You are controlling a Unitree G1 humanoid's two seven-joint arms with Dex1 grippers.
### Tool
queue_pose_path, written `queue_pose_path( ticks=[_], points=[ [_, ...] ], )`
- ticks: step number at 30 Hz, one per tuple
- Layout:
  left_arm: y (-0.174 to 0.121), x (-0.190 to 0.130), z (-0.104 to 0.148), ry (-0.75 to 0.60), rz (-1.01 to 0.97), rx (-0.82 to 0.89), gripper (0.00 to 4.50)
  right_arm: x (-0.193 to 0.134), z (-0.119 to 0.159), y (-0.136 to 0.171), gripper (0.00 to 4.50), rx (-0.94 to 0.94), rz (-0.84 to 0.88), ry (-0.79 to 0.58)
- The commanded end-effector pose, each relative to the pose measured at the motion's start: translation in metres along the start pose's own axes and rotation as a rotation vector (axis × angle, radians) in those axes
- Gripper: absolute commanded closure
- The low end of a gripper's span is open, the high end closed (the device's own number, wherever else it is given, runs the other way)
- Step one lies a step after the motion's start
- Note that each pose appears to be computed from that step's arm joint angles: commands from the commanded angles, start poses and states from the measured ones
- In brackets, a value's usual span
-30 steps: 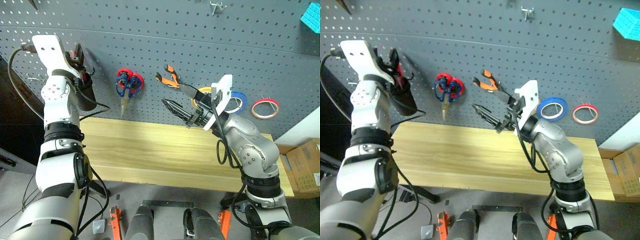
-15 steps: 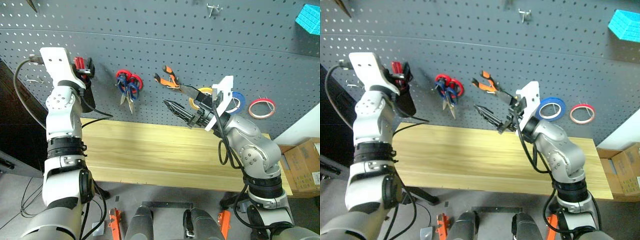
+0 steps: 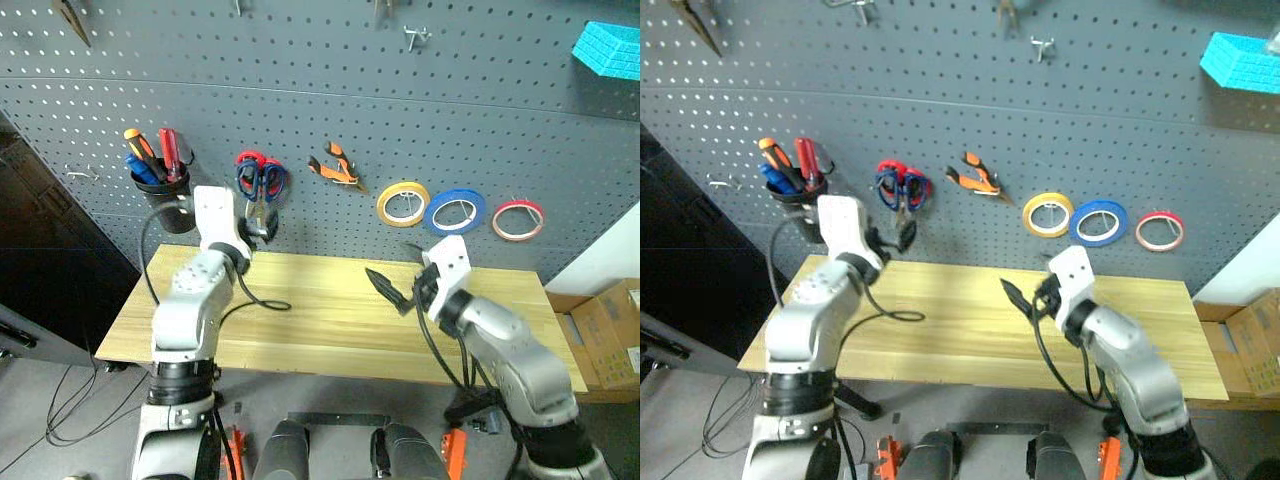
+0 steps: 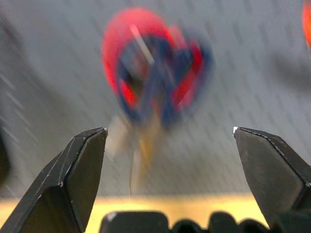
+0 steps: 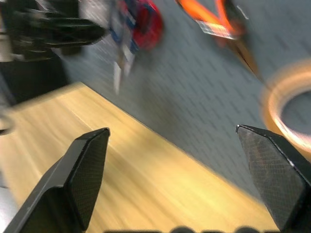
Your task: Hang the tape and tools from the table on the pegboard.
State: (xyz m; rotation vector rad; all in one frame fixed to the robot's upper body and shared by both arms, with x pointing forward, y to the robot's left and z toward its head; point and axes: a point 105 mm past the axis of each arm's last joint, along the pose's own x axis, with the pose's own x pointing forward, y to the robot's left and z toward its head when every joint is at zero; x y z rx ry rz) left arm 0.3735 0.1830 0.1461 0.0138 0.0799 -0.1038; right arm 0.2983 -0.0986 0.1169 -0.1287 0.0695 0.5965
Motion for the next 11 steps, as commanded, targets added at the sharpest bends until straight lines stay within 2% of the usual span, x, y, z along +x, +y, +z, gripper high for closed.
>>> queue_pose_path(
  ticks=[1,7,11],
  points=[
    [-0.003,-0.013,0.012,-0.065,-0.015,0.015,0.04,-0.023,-0.004,-0.028,0.0,-0.064,-0.206,0.004],
    [0.005,-0.018,-0.018,0.012,-0.006,0.017,0.04,-0.047,-0.025,-0.062,0.0,-0.055,-0.453,0.083],
    [0.016,-0.019,-0.044,0.077,0.008,0.002,0.04,-0.069,-0.043,-0.09,0.0,0.005,-0.688,0.143]
  ],
)
